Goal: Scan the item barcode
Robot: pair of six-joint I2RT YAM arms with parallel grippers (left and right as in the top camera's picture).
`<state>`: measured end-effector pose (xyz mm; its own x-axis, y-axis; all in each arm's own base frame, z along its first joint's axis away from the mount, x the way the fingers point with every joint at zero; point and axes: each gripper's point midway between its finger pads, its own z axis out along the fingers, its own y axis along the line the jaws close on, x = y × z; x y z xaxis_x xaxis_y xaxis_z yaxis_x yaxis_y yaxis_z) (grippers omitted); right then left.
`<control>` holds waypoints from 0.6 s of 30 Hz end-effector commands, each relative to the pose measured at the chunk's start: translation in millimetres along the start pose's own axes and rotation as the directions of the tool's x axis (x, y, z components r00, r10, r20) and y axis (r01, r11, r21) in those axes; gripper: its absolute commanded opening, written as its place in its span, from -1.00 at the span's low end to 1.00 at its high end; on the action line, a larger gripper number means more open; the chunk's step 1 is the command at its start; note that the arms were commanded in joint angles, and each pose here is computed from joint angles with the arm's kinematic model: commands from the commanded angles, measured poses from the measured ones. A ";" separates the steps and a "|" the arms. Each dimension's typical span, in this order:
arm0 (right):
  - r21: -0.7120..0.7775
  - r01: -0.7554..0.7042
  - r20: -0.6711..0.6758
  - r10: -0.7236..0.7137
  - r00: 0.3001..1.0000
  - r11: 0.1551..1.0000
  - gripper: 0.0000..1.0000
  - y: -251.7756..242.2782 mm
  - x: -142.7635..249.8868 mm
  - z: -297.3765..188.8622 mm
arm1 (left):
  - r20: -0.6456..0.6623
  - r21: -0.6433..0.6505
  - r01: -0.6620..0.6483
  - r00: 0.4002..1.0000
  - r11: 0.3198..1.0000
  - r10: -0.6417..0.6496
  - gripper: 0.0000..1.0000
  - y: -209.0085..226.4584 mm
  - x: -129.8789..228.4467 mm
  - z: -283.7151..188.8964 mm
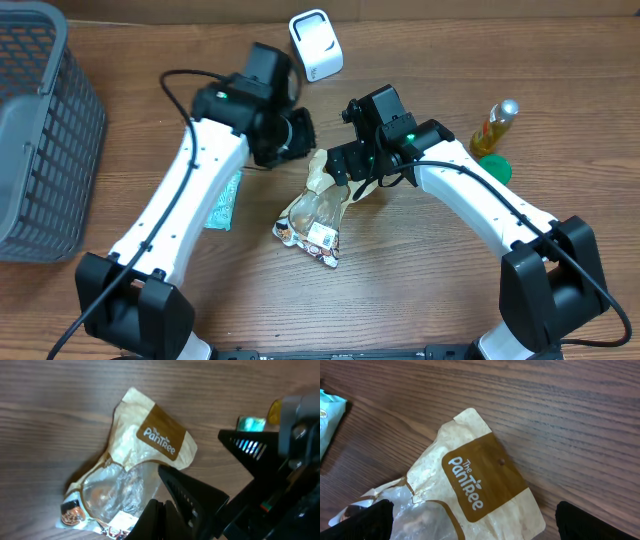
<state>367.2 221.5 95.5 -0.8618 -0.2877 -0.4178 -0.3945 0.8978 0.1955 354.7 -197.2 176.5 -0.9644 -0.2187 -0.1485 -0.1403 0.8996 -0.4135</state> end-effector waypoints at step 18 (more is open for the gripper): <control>-0.016 0.015 0.091 -0.014 0.996 1.000 1.00 0.3 -28.9 20.4 | -0.024 -0.045 -0.010 1.000 0.999 0.009 -0.92 -0.1 47.7 81.0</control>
<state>393.3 231.2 92.8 -0.8253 -0.2666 -0.4978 -0.4055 0.8933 0.1939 329.9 -234.6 101.3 -0.9703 -0.2019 -0.1331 -0.1371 0.9127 -0.3848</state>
